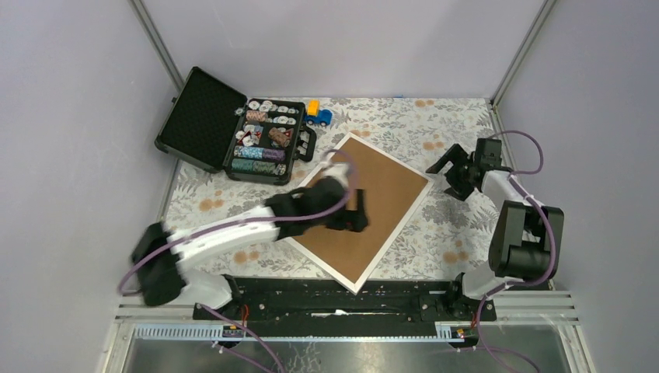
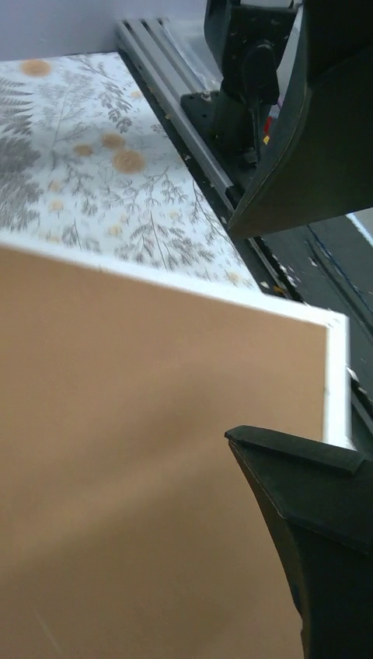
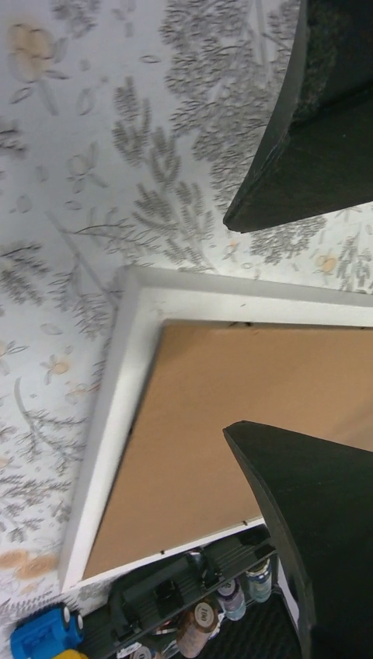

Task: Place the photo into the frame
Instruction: Adjust the photo frame at the center of the board, then adjust the photo frame item on the photo frame.

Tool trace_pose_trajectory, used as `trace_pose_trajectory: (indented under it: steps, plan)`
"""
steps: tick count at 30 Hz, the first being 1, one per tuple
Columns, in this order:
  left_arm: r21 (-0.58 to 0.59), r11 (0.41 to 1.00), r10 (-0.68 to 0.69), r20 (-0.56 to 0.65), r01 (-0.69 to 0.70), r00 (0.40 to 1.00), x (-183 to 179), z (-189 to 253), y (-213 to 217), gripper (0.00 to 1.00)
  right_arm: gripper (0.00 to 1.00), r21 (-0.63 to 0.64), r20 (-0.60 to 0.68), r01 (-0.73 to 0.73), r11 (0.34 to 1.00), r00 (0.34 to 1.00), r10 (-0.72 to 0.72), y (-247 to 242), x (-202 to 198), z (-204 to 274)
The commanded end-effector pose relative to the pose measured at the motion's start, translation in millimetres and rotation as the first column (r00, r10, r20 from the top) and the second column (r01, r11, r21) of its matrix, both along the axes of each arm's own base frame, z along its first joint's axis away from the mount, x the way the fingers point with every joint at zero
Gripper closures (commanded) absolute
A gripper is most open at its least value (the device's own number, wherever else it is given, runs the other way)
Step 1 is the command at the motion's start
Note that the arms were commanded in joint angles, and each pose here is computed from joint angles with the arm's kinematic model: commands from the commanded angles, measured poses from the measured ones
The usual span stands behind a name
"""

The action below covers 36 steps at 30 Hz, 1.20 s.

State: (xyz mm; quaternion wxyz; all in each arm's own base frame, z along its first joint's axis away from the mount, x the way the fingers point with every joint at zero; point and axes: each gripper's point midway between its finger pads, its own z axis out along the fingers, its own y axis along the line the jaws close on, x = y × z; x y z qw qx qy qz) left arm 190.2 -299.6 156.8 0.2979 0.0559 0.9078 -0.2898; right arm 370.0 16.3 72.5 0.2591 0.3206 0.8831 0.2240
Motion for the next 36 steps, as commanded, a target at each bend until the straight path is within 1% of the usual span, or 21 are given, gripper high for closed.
trace_pose_trajectory:
  steps: [1,3,5,6,9,12,14,17,21,22,23,25,27,31,34,36]
  plan:
    - [0.113,0.98,-0.181,0.163,0.164,0.97,17.8,10.3,-99.7,0.01,0.0,-0.004,-0.002,0.059,0.998,0.998,-0.059,0.0,-20.2,10.2]
    - [0.217,0.95,-0.265,0.188,0.224,0.946,17.5,-1.2,-138.4,0.01,0.0,-0.003,-0.005,0.072,0.997,0.997,-0.072,-1.7,-28.9,15.7]
    - [0.337,0.909,-0.336,0.234,0.248,0.912,22.6,-14.2,-166.2,0.01,0.0,-0.072,0.013,0.104,0.992,0.995,-0.103,-14.9,-33.4,18.3]
    - [0.371,0.895,-0.353,0.249,0.247,0.902,26.0,-19.5,-177.2,0.01,0.0,-0.111,0.013,0.134,0.985,0.991,-0.134,-24.2,-36.7,17.6]
    - [0.43,0.866,-0.388,0.257,0.255,0.885,35.2,-43.9,-200.9,0.01,0.0,-0.158,0.028,0.201,0.967,0.98,-0.199,-43.3,-42.8,17.4]
    - [0.47,0.852,-0.387,0.265,0.232,0.883,44.3,-65.8,-209.2,0.03,0.0,-0.144,0.051,0.255,0.956,0.967,-0.25,-58.1,-44.2,21.0]
    - [0.475,0.851,-0.387,0.278,0.224,0.879,47.7,-73.8,-212.1,0.06,0.0,-0.107,0.07,0.265,0.958,0.963,-0.259,-59.9,-42.1,23.8]
    - [0.478,0.858,-0.367,0.309,0.191,0.877,55.1,-76.7,-212.8,0.13,0.0,-0.056,0.094,0.236,0.97,0.969,-0.23,-51.9,-37.3,21.5]
    - [0.461,0.873,-0.35,0.36,0.161,0.865,61.0,-64.0,-212.0,0.26,0.0,0.01,0.081,0.177,0.984,0.981,-0.177,-38.3,-33.4,13.3]
    - [0.45,0.878,-0.351,0.372,0.163,0.859,61.1,-58.3,-212.7,0.27,0.0,0.018,0.079,0.17,0.985,0.982,-0.171,-36.7,-33.0,12.6]
    - [0.442,0.881,-0.355,0.383,0.168,0.853,60.9,-53.7,-213.1,0.26,0.0,0.025,0.089,0.165,0.986,0.982,-0.166,-35.7,-31.1,13.7]
    - [0.438,0.883,-0.354,0.389,0.167,0.85,62.9,-48.8,-212.3,0.19,0.0,0.049,0.102,0.151,0.987,0.983,-0.155,-31.5,-29.2,15.4]
    - [0.44,0.884,-0.342,0.382,0.156,0.859,69.6,-49.0,-207.6,0.17,0.0,0.063,0.102,0.138,0.988,0.984,-0.144,-28.6,-29.0,15.3]
    - [0.455,0.88,-0.322,0.361,0.136,0.875,86.0,-59.0,-194.1,0.19,0.0,0.058,0.093,0.143,0.988,0.985,-0.148,-29.2,-31.1,11.0]
    - [0.47,0.872,-0.329,0.363,0.134,0.871,91.1,-61.7,-192.2,0.2,0.0,0.056,0.09,0.144,0.988,0.985,-0.148,-29.3,-31.6,9.6]
    - [0.471,0.869,-0.345,0.36,0.15,0.867,91.0,-64.5,-195.1,0.23,0.0,0.058,0.092,0.14,0.988,0.985,-0.145,-28.7,-31.6,8.8]
